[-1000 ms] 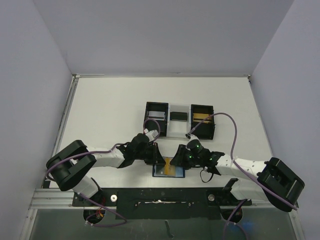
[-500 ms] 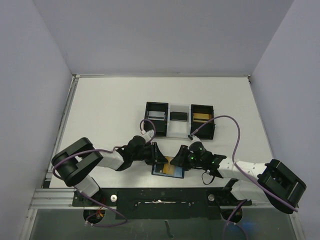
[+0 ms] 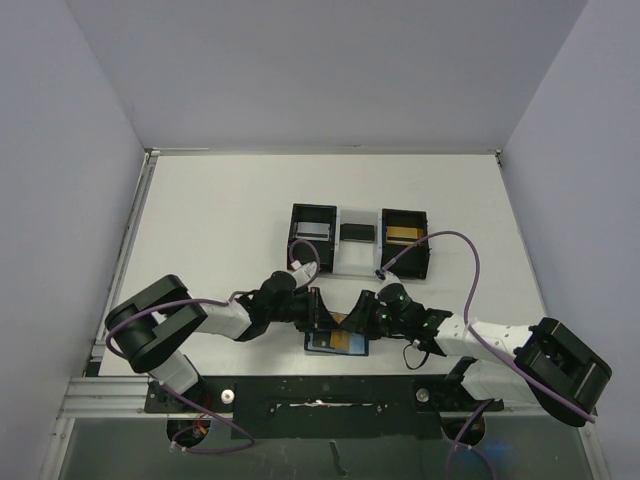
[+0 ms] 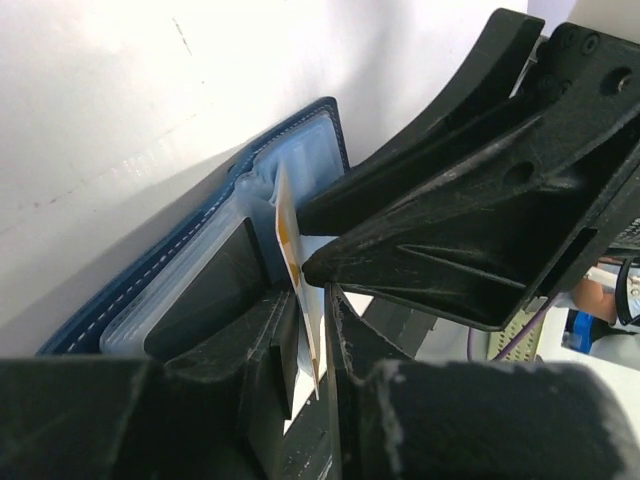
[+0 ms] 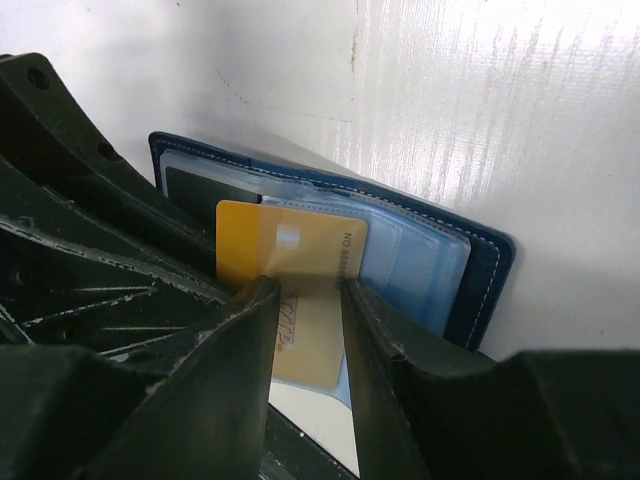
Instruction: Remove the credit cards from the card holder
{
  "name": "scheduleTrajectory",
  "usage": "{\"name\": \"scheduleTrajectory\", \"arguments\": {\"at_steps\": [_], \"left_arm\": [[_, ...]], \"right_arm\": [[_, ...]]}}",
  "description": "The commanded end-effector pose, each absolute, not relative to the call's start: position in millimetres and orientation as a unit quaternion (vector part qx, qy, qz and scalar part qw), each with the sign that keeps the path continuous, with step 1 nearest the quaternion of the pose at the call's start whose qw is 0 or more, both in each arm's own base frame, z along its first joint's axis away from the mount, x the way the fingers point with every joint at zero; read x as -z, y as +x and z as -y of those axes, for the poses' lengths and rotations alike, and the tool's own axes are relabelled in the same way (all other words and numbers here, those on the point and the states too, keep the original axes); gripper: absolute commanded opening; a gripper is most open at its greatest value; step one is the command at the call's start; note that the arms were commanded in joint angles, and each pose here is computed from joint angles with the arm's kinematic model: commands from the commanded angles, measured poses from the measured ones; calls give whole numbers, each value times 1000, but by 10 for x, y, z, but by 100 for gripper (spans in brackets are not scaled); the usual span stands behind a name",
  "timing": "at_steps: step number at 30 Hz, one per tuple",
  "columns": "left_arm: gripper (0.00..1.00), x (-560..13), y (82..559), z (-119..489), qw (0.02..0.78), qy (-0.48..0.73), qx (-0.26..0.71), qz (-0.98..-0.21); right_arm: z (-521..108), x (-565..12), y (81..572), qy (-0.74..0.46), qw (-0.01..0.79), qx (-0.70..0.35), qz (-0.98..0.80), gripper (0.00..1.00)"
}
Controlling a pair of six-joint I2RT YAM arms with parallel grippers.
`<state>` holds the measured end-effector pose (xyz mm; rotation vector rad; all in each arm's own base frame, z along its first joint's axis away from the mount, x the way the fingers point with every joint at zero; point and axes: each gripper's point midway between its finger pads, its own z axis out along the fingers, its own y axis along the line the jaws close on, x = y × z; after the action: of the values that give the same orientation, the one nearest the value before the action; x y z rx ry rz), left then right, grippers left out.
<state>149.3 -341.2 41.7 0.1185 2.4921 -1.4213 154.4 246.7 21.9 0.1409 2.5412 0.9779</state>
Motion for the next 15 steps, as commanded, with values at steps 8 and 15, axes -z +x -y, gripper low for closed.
{"name": "scheduleTrajectory", "arguments": {"at_steps": [8, 15], "left_arm": [[3, -546, 1523, 3464, 153, 66, 481, -861], [0, -563, 1633, 3230, 183, 50, 438, -879]], "right_arm": [[-2139, 159, 1323, 52, 164, -264, -949, 34], [-2095, 159, 1341, 48, 168, -252, -952, 34]]}}
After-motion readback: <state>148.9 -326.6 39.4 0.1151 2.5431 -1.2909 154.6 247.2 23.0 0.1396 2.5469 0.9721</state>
